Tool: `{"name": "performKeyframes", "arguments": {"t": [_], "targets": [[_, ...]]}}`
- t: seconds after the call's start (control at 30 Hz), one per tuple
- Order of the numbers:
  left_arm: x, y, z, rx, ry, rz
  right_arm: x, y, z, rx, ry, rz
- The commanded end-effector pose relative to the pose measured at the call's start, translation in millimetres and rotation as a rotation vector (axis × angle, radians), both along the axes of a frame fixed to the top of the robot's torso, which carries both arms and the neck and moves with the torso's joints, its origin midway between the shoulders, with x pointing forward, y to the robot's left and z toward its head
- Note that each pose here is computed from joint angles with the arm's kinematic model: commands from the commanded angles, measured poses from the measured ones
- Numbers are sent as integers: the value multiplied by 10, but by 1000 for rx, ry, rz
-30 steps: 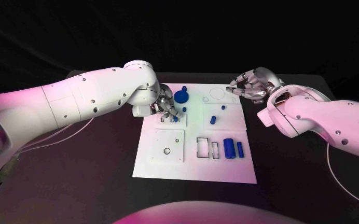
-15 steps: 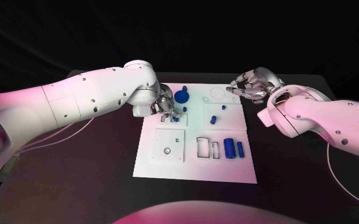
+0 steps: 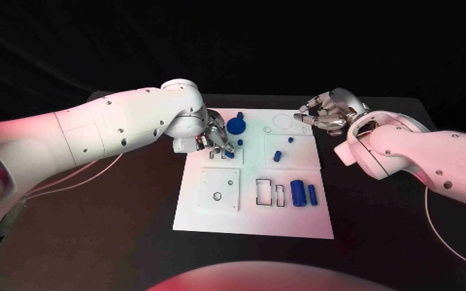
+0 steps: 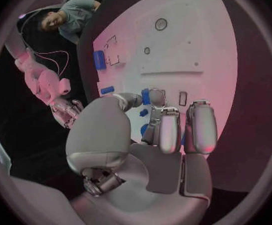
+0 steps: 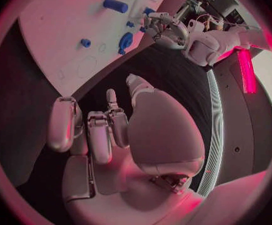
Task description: Assemble the parts on the task board
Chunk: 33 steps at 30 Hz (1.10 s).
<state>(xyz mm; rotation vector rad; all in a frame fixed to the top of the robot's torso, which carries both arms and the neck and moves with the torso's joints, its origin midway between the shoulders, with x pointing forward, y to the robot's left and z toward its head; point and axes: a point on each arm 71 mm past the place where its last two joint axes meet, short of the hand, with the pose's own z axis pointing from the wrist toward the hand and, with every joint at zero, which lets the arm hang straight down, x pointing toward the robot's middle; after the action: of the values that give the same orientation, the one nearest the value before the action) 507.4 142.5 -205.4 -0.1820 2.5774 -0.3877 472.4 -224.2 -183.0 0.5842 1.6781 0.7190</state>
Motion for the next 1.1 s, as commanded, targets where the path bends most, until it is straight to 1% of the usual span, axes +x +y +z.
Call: {"name": "performKeyframes", "arguments": {"t": [0.03,0.33,0.53,0.73,0.87,1.1], "targets": [[-3,-7,7,-37,6,22,-4,13,-9,-9,5,15],[9,72,20,-63,-24,68,-3,9,-13,-8,6,13],[0,133,24,-74,-63,90,-4,0,-13,-8,6,12],[-39,201,12,-91,-114,111,-6,-13,-13,-8,4,9],[-69,219,1,-92,-141,108,-6,-16,-15,-8,4,8],[-125,217,-27,-76,-193,81,-8,-21,-21,-8,4,7]]}}
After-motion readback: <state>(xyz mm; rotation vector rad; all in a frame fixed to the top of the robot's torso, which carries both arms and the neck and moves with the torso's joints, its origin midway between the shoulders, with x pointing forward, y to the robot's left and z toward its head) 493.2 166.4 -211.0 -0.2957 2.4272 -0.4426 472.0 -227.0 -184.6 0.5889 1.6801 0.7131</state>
